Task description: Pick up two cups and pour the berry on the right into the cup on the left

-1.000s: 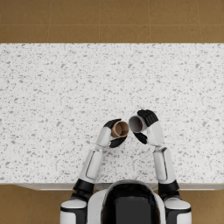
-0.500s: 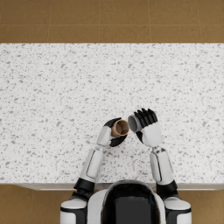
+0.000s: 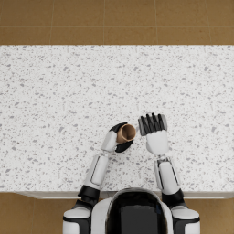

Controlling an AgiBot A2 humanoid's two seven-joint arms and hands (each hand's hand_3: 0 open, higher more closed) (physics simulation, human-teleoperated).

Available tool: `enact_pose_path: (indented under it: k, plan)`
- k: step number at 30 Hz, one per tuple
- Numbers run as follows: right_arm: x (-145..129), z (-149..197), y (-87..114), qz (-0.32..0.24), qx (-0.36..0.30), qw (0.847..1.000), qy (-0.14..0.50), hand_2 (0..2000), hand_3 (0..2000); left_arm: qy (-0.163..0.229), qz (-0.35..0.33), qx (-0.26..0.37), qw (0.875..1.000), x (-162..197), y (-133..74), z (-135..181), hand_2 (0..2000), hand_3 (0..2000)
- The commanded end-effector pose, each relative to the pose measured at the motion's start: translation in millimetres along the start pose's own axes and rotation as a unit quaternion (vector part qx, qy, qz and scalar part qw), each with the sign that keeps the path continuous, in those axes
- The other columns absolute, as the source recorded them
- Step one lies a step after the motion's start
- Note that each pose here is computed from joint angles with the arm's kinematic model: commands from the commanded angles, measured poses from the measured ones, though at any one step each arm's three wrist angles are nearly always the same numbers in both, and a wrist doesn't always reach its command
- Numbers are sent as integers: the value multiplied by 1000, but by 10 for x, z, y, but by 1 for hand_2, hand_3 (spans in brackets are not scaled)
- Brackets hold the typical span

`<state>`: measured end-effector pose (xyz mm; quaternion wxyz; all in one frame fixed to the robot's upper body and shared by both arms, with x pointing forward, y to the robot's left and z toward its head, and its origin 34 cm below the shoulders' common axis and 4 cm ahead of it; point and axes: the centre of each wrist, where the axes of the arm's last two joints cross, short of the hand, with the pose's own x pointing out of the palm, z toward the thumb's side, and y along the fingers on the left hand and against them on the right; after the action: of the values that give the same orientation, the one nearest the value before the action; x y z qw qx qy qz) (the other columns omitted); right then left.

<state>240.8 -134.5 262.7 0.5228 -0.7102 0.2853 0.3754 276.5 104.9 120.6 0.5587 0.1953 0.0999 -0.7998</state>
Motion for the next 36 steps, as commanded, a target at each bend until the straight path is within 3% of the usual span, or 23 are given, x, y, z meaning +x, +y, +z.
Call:
enact_pose_path:
  k: [1,8,17,24,36]
  plan:
    - [-52,66,-24,-12,-9,1000,10,2000,1280,0,0,0,1000,1,5,-1,2000,1280]
    - [-40,59,-29,-9,3,996,94,2000,1280,-2,2,-5,1000,1,32,-21,2000,1280]
    - [-65,53,-8,-14,10,994,104,2000,1280,-4,6,-3,1000,-10,58,-7,2000,1280]
    - [0,51,11,1,15,986,165,2000,1280,-5,9,-2,1000,-21,51,-2,2000,1280]
    - [11,44,8,3,18,985,172,2000,1280,-6,8,-3,1000,-22,30,-9,2000,1280]
